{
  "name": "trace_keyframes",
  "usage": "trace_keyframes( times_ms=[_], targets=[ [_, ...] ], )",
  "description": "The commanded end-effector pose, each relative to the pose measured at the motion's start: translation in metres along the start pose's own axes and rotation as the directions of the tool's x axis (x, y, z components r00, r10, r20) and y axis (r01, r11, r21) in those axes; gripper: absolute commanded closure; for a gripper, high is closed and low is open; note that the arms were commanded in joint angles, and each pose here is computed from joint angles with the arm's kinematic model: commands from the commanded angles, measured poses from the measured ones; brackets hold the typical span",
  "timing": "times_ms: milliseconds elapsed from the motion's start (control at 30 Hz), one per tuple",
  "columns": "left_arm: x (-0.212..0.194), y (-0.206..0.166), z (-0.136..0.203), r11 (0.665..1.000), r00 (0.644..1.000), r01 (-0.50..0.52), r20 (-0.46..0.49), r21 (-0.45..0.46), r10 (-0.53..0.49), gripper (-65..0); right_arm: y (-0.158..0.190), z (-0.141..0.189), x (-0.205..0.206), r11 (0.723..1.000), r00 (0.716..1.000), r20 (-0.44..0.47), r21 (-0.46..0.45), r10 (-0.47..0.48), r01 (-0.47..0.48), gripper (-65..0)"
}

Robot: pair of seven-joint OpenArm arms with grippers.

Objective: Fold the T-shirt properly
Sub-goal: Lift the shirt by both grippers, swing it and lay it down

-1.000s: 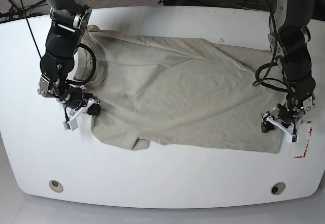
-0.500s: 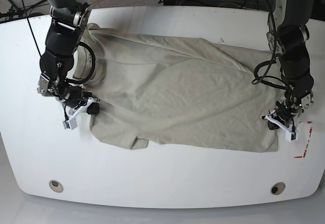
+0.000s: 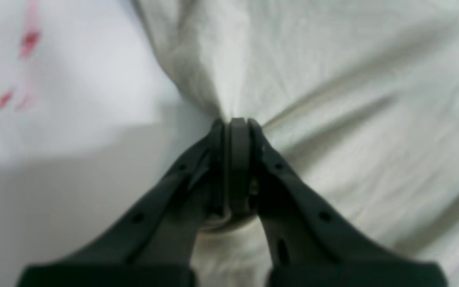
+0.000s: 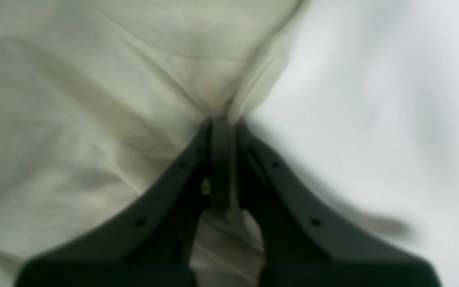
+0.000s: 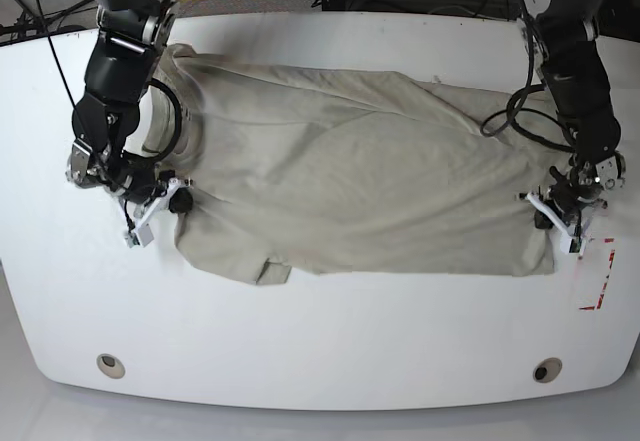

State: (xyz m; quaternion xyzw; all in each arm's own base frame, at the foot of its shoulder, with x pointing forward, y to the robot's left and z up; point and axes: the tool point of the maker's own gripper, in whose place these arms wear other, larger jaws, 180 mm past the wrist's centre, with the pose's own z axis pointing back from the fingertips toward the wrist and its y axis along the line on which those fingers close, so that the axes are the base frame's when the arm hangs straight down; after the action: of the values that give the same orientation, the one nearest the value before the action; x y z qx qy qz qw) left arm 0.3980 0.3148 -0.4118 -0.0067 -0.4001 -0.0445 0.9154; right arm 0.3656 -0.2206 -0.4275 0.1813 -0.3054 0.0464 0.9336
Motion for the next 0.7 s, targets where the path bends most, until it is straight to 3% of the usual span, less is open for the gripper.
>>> trace_keyframes(
  times_ms=[0, 333, 667],
  targets=[
    [0.022, 0.013, 0.016, 0.997, 0.997, 0.062, 0.048, 0.050, -0.064, -0.1, -0.006, 0.016, 0.024, 0.998, 0.997, 0.050, -0.036, 0.061, -0.059, 0.0],
    [0.055, 0.013, 0.051, 0.982, 0.984, 0.130, 0.108, 0.135, -0.145, -0.1, -0.005, 0.039, 0.045, 0.985, 0.987, 0.047, -0.090, 0.154, -0.150, 0.0],
    [0.127, -0.007, 0.081, 0.968, 0.957, 0.159, 0.211, 0.192, -0.199, -0.1, -0.008, 0.067, 0.130, 0.968, 0.960, 0.165, -0.147, 0.226, -0.203, 0.0]
  ],
)
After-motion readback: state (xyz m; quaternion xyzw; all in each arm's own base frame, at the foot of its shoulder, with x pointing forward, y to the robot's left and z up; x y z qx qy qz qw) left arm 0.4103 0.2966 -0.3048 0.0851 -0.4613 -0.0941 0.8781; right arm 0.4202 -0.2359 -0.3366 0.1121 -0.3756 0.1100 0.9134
